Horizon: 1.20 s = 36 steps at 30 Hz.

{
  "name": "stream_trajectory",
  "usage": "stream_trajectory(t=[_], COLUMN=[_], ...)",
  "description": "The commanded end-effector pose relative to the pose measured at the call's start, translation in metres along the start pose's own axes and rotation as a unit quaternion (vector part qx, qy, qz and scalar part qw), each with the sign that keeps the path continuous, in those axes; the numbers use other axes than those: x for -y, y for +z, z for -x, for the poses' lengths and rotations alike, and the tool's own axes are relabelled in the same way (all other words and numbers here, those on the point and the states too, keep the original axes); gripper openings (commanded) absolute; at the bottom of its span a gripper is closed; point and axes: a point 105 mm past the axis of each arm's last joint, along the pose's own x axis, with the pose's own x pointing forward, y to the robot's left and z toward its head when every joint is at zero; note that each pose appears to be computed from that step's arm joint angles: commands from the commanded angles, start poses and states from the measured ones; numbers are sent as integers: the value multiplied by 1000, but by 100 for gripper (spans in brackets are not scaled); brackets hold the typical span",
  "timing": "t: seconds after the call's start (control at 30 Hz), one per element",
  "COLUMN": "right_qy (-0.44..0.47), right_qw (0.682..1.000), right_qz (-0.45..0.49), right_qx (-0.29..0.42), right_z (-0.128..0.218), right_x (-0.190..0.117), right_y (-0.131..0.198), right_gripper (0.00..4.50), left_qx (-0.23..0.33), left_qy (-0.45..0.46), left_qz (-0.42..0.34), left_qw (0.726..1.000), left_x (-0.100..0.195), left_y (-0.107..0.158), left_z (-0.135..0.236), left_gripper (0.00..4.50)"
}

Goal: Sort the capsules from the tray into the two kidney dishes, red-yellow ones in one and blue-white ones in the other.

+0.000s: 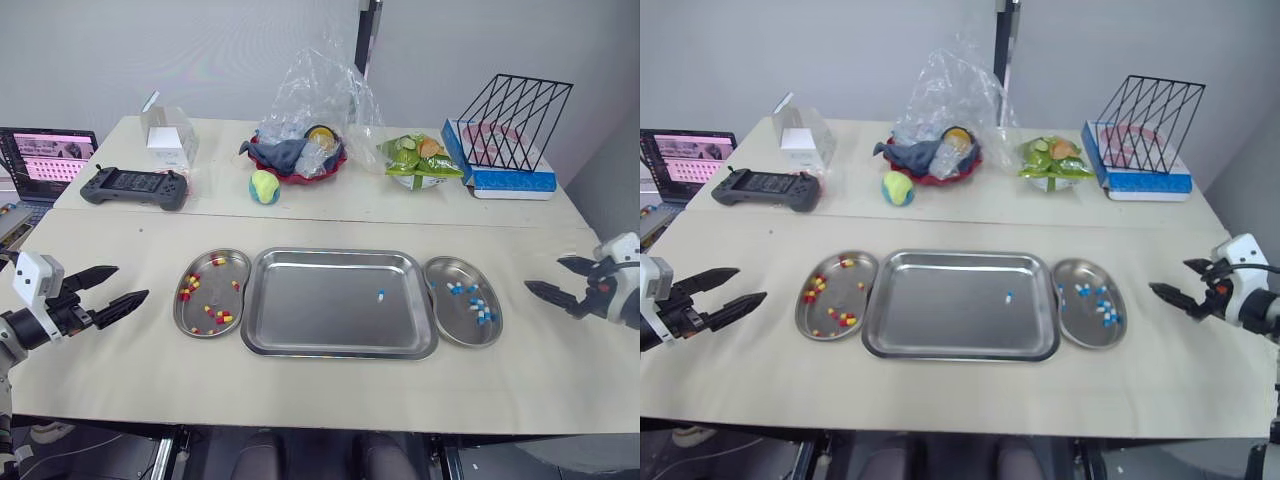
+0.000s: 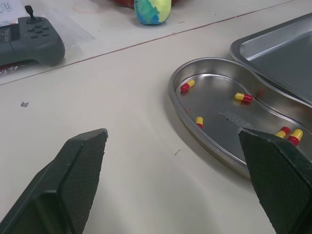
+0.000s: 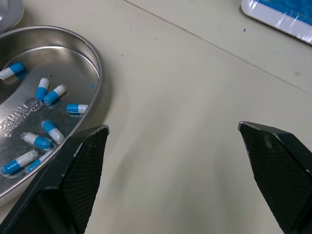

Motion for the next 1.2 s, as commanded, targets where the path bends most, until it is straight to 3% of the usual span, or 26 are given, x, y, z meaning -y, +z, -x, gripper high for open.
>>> stream_trajectory(t=[0.03, 0.2, 0.5, 0.8, 1.0, 1.2], right_qy=[-16, -5, 67, 195, 183, 138], right_qw=[999, 999, 996, 976, 980, 988], right_qz=[8, 6, 38, 70, 52, 21], right_qx=[37, 43, 46, 64, 58, 61], right_z=[7, 5, -11, -58, -86, -101], right_x=[7, -1, -46, -158, -200, -220], right_y=[22, 29, 57, 95, 82, 69], right_gripper=[449, 449, 449, 449, 449, 449], left_qx=[17, 19, 17, 14, 45, 37], left_qy=[13, 11, -1, -28, -41, -53], left_qz=[-24, -25, -31, -38, -55, -68], left_qw=[999, 999, 999, 999, 997, 996], left_x=[-7, -7, -5, 3, 11, 18], left_y=[15, 16, 18, 24, 48, 49], left_z=[5, 4, -1, -6, -12, -14], left_gripper=[450, 450, 450, 450, 450, 450])
